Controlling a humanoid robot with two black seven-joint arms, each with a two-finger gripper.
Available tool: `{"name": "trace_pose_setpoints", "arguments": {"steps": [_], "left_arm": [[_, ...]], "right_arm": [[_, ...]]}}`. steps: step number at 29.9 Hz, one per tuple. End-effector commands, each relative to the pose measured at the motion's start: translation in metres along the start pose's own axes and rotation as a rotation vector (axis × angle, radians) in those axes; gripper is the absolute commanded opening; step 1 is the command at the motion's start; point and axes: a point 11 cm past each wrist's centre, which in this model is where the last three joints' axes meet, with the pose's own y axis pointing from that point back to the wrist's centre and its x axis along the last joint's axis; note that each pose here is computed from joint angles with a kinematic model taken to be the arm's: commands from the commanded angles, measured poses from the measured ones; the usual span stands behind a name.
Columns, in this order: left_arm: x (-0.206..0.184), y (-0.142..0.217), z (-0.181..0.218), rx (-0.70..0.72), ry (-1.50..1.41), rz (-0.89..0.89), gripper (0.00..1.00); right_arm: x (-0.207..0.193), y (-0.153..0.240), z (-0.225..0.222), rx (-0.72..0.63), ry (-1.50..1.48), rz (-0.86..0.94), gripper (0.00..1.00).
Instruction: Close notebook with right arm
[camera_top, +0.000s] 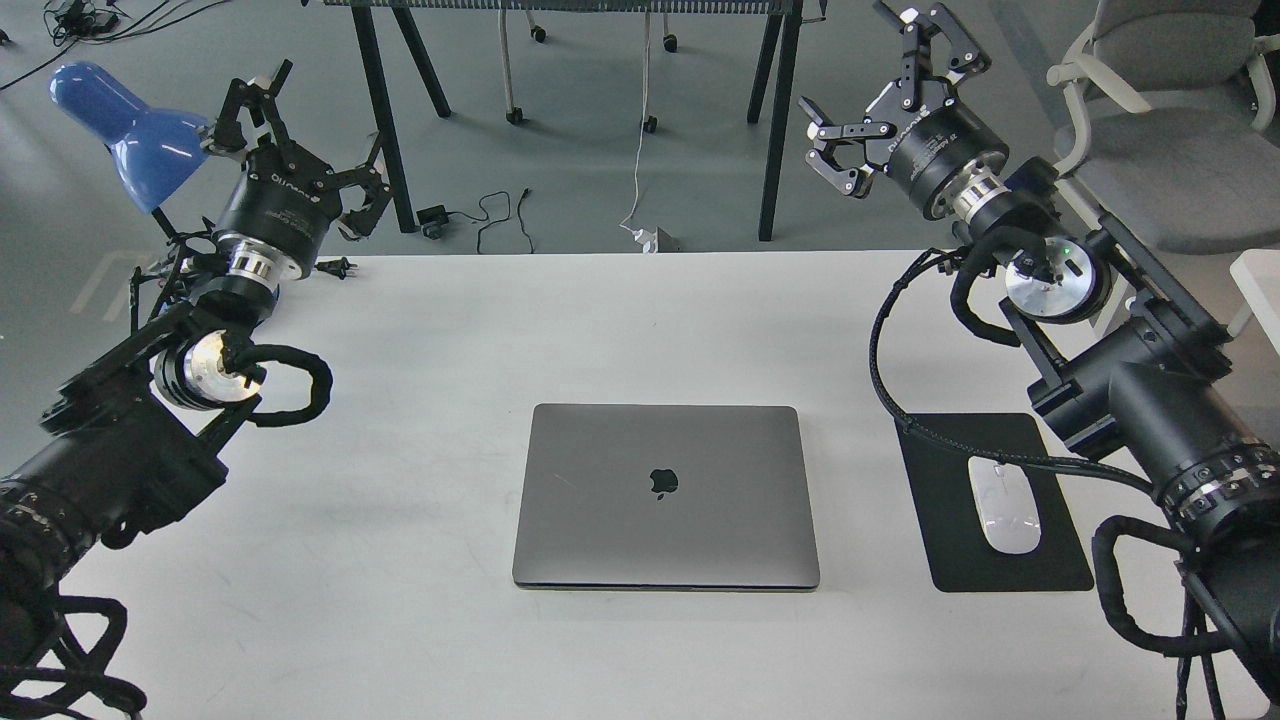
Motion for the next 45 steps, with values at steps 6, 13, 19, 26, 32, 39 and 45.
{"name": "trace_pose_setpoints", "arguments": {"steps": [6,13,19,26,32,39,45], "left_arm": [[0.000,0.000,0.000,-0.001,0.000,0.000,1.00],[0.000,0.000,0.000,-0.002,0.002,0.000,1.00],[0.000,0.000,0.000,-0.002,0.002,0.001,1.00],[0.000,0.000,0.000,-0.002,0.002,0.000,1.00],[0.000,0.000,0.000,-0.002,0.002,0.001,1.00],[0.000,0.000,0.000,-0.002,0.002,0.000,1.00],[0.000,0.000,0.000,-0.002,0.002,0.000,1.00]], "right_arm": [[0.019,0.020,-0.002,0.075,-0.085,0.011,1.00],[0.022,0.023,0.012,0.039,-0.079,0.025,1.00],[0.012,0.022,0.019,0.009,-0.061,-0.029,1.00],[0.016,0.028,0.022,0.013,-0.072,-0.021,1.00],[0.018,0.028,0.022,0.013,-0.074,-0.015,1.00],[0.024,0.028,0.018,0.033,-0.090,0.041,1.00],[0.023,0.028,0.017,0.037,-0.092,0.040,1.00]]}}
